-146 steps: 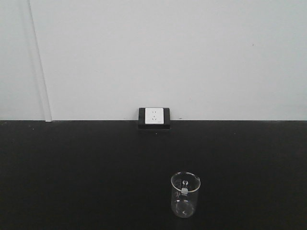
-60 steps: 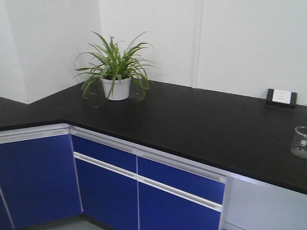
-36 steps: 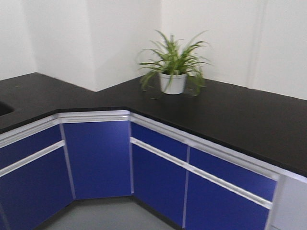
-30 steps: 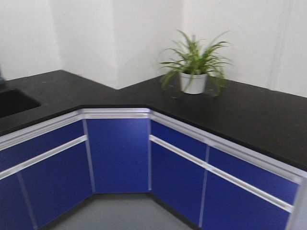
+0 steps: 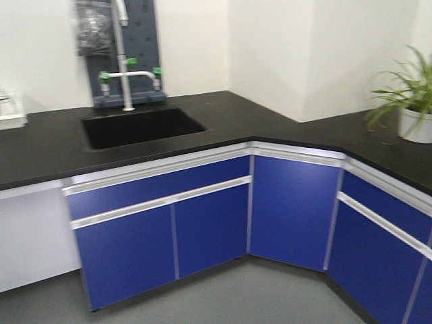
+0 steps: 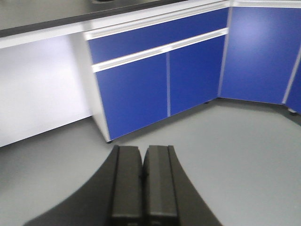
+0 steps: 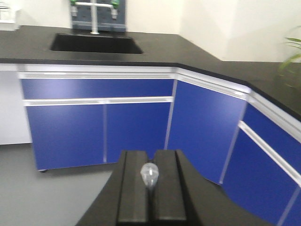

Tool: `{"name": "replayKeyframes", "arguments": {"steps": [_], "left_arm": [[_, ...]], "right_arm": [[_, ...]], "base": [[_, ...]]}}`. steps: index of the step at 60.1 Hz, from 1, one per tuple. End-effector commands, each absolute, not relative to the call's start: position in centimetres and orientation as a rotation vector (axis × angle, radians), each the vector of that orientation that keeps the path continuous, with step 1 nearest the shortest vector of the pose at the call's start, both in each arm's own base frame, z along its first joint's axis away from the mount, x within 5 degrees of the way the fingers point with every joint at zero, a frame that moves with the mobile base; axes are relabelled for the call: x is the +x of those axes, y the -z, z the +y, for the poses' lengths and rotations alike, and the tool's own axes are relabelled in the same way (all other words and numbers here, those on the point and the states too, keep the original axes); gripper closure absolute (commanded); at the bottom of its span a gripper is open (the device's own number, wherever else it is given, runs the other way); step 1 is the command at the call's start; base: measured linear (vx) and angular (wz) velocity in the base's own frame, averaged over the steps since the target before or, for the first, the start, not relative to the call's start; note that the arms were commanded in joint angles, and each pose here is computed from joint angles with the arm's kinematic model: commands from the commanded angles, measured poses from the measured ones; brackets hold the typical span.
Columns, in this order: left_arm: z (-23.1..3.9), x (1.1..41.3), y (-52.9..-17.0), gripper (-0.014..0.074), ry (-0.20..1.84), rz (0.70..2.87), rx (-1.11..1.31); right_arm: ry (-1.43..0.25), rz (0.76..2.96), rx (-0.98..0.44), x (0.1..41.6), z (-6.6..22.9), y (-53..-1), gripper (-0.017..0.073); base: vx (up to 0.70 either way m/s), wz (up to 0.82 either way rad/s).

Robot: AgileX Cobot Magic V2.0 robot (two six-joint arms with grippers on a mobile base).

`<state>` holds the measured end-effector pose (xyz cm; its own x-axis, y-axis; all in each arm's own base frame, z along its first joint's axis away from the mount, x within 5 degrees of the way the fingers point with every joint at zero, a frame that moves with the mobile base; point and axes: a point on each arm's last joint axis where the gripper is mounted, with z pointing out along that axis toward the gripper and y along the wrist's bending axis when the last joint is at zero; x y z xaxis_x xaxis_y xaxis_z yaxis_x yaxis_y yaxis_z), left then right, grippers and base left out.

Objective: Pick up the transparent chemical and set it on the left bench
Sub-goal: 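Drive the base back and turn away from the bench, holding the dropper, then drive the base to the bench with the three white bins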

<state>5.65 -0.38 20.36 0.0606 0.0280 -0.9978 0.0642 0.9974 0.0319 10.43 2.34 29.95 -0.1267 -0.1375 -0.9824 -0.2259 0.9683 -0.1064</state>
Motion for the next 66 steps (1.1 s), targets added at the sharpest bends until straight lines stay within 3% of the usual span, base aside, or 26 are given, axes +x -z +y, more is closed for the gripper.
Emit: {"name": "replayKeyframes", "arguments": {"steps": [1, 66], "left_arm": [[-0.36, 5.50, -20.63, 0.0597, 0.035, 1.429, 0.064], [-0.36, 5.50, -20.63, 0.0597, 0.035, 1.429, 0.064]], "right_arm": [[-0.084, 1.597, -0.289, 10.44, 2.53, -31.63, 0.0561], [-0.084, 1.597, -0.289, 10.44, 2.53, -31.63, 0.0561]], "base": [[-0.15, 0.57], [-0.01, 0.46]]}}
